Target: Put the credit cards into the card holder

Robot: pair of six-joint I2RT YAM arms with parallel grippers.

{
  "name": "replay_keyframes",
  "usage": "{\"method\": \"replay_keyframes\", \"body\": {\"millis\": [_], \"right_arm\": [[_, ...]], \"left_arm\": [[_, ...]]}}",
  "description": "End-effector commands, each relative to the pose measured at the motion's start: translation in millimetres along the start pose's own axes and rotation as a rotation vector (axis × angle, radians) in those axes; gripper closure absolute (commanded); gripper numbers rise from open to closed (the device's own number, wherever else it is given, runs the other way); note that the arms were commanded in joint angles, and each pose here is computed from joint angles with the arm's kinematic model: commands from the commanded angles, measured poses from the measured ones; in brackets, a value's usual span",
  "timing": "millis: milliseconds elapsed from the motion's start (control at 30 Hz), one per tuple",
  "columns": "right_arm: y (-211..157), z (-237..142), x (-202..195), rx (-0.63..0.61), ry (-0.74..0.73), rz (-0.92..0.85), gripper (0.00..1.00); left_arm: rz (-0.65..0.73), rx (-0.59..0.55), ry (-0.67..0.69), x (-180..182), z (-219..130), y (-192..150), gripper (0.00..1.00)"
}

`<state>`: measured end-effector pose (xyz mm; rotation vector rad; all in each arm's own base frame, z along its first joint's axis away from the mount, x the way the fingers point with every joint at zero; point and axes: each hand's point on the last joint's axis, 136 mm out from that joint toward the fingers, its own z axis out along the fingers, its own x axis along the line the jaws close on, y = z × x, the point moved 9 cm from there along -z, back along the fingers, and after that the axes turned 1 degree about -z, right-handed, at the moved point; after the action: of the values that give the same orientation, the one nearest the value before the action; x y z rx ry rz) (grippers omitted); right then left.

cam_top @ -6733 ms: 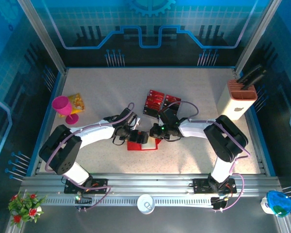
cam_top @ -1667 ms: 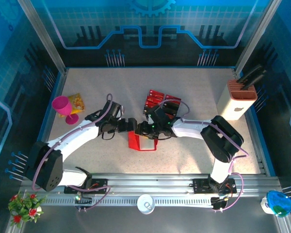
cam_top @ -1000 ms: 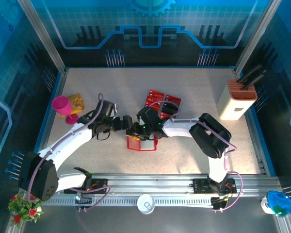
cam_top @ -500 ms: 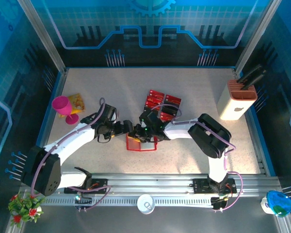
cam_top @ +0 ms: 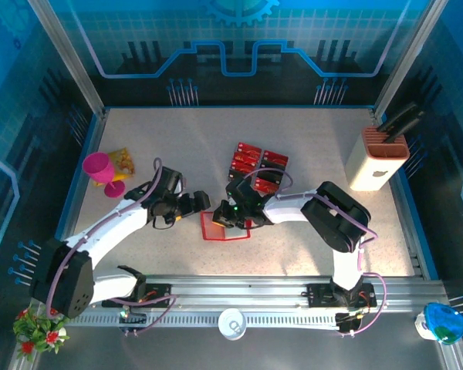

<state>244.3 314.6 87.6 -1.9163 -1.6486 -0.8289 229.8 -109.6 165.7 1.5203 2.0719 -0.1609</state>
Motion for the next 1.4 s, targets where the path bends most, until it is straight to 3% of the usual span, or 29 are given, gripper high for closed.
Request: {"method": "replay_keyframes", "body": {"millis": [0, 500, 933, 1033, 1167, 1300, 1367], "right_arm": [[2, -6, -15, -0.024, -0.088, 0.011, 0.92], [20, -18, -17, -0.047, -0.088, 0.014, 0.92], [34, -31, -7, -0.067, -0.039, 0.007, 0.89], [38, -43, 5, -0.093, -0.002, -0.015, 0.82], [41, -70, 22, -0.135, -0.006, -0.083, 0.6], [46, -104, 31, -0.19, -0.112, -0.177, 0.42], [47, -122, 31, -0.217, -0.201, -0.227, 0.24]], "left_arm": [[-0.005, 0.028, 0.0, 5, -3, -6, 0.01], [0.115, 0.141, 0.093, -2, 22, -26, 0.01], [0.169, 0.161, 0.162, -5, 53, -27, 0.01], [0.18, 0.169, 0.178, -4, 60, -26, 0.01], [0.191, 0.177, 0.207, -1, 65, -25, 0.01], [0.19, 0.181, 0.227, 1, 68, -25, 0.01], [0.19, 0.182, 0.229, 1, 70, -24, 0.01]]}}
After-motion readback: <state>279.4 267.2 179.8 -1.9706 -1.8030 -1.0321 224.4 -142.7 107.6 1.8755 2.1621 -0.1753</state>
